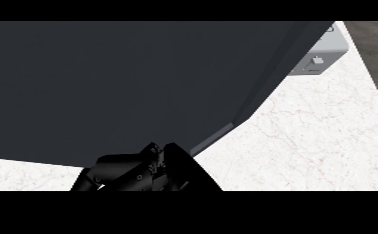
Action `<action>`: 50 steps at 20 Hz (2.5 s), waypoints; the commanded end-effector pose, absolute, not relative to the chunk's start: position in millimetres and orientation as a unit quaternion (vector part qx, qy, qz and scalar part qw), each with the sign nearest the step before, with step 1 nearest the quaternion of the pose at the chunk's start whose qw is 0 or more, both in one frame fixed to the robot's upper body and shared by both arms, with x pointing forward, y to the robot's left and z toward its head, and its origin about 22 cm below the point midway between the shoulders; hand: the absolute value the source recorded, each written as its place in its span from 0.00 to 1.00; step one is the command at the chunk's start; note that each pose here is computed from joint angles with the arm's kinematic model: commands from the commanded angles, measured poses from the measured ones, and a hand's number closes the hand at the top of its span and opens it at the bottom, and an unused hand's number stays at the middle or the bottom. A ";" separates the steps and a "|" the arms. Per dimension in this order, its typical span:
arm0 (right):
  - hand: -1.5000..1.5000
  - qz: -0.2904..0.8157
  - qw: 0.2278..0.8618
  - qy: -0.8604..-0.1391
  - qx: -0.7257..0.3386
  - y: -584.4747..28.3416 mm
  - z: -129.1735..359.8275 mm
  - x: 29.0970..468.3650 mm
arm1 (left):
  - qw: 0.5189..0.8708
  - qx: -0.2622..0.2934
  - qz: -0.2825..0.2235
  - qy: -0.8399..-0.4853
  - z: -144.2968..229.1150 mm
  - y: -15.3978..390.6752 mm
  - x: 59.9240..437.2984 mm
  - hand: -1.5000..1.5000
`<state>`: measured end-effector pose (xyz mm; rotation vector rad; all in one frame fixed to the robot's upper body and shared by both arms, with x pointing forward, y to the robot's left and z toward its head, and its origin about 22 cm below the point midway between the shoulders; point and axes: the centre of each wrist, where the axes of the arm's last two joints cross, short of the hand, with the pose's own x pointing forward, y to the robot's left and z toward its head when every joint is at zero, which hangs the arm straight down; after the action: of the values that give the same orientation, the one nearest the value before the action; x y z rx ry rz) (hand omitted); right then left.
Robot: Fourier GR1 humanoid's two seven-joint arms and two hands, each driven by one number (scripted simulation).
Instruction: Pick up the wine, place it into the cabinet and close the cabinet
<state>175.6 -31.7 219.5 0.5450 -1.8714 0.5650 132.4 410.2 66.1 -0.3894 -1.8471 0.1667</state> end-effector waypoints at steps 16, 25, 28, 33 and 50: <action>1.00 0.401 0.575 -0.641 0.312 14.4 250.1 315.4 | 0.572 -0.170 0.062 -0.800 79.9 449.7 126.7 0.00; 1.00 0.513 0.595 -0.513 0.346 26.0 224.3 353.6 | 0.568 -0.159 0.076 -0.804 79.8 467.2 124.6 0.00; 1.00 0.486 0.608 -0.501 0.378 24.1 212.2 368.0 | 0.570 -0.172 0.067 -0.800 78.4 459.6 121.8 0.00; 1.00 0.464 0.600 -0.494 0.424 13.3 218.1 391.2 | 0.574 -0.162 0.065 -0.800 70.8 469.7 116.6 0.00; 1.00 0.342 0.627 -0.602 0.358 -69.6 205.6 443.2 | 0.568 -0.150 0.068 -0.807 82.2 461.2 128.9 0.00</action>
<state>405.8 2.1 194.5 1.0244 -1.2205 1.0808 125.1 467.3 80.1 -0.3176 -1.8624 0.1581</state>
